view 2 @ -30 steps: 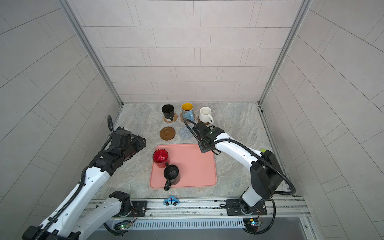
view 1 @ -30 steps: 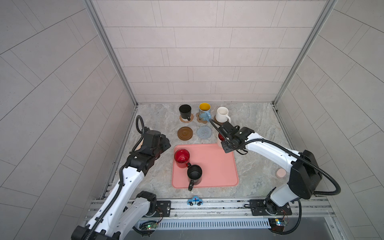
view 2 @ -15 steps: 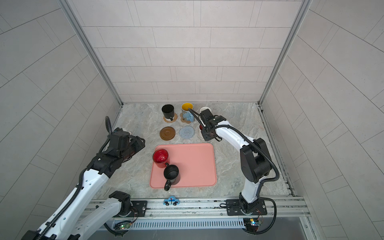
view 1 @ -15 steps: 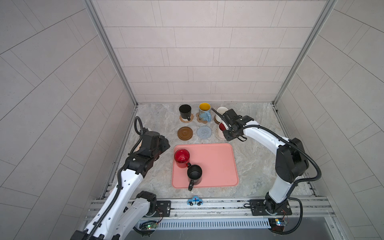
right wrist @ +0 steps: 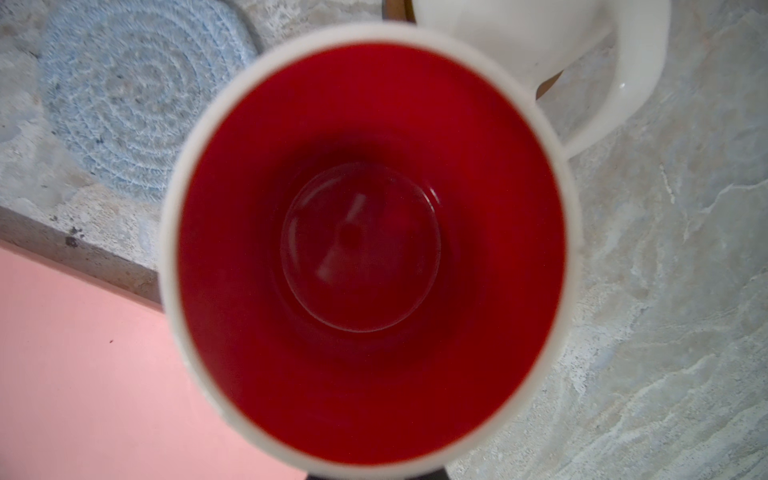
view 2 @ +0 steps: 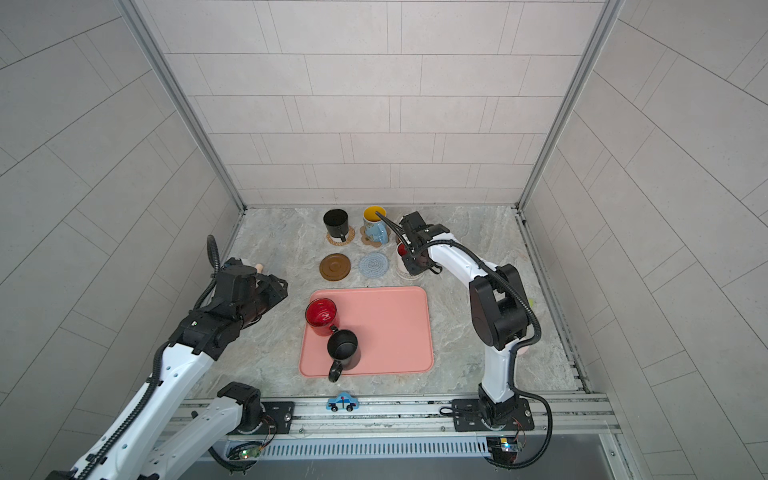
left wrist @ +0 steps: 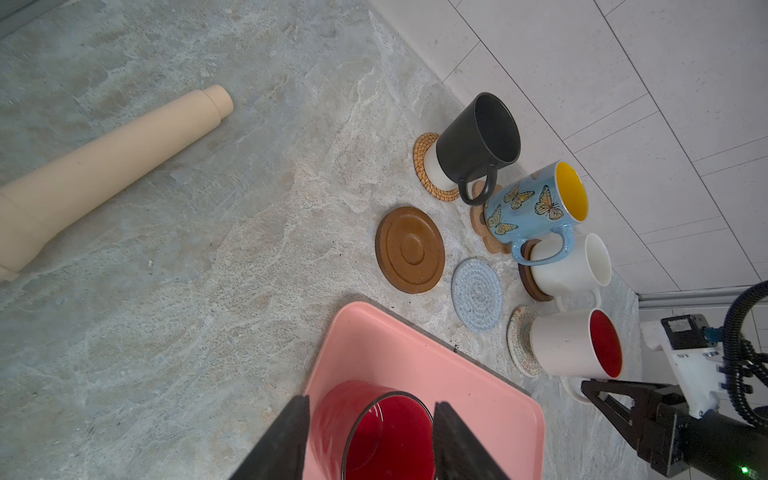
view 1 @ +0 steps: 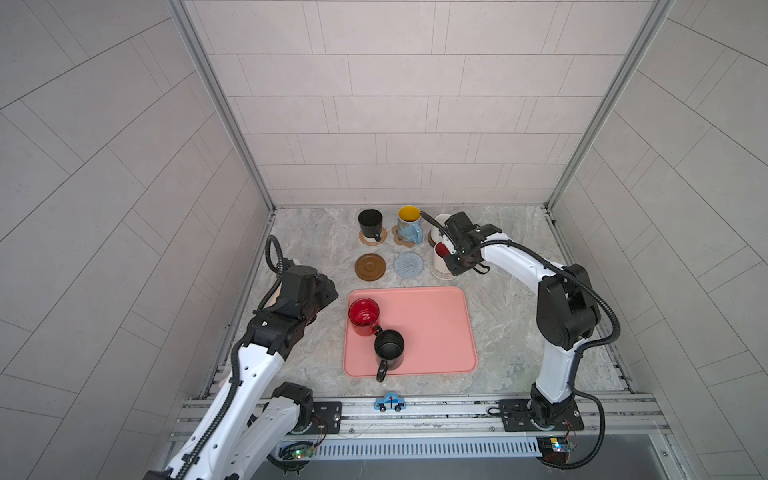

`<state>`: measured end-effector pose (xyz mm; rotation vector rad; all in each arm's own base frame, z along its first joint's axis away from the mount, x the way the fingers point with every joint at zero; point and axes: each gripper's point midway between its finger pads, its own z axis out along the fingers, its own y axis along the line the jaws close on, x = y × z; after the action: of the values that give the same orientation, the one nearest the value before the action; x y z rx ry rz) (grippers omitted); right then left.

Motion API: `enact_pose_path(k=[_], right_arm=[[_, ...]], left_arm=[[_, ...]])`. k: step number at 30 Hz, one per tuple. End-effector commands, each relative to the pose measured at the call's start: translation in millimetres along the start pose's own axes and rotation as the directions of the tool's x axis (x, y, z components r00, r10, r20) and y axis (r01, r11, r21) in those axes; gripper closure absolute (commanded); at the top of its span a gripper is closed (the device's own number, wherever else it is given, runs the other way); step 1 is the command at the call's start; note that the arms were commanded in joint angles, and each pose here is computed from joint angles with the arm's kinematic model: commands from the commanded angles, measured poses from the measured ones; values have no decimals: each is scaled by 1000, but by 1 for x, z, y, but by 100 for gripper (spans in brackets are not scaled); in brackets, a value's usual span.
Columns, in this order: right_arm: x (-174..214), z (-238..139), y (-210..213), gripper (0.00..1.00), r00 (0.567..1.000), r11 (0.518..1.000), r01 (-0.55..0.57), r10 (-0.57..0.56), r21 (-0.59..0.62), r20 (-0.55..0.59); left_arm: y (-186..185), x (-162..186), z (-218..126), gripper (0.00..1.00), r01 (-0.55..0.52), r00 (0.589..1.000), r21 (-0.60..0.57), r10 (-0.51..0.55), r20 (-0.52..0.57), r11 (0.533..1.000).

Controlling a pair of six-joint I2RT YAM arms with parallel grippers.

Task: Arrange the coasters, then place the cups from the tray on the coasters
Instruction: 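Lower the white red-lined mug onto the speckled coaster with the right gripper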

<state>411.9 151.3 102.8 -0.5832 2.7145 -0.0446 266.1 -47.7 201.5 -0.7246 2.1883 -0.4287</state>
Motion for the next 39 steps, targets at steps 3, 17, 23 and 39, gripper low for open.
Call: enact_pose_path(k=[3,17,23,39], right_arm=[[-18,-4,-5,93,998,1000,0,0,2,62],[-22,7,-10,93,997,1000,-23,23,1,71],[-18,16,-10,93,998,1000,-20,20,2,55],[6,26,-15,92,1000,1000,-7,7,16,-2]], left_arm=[[-1,-8,-6,46,18,1000,-3,-18,25,1000],[-4,-10,-10,46,20,999,9,-20,28,1000],[-3,-10,-11,46,20,999,6,-20,30,1000],[1,-8,-15,46,32,999,16,-32,43,999]])
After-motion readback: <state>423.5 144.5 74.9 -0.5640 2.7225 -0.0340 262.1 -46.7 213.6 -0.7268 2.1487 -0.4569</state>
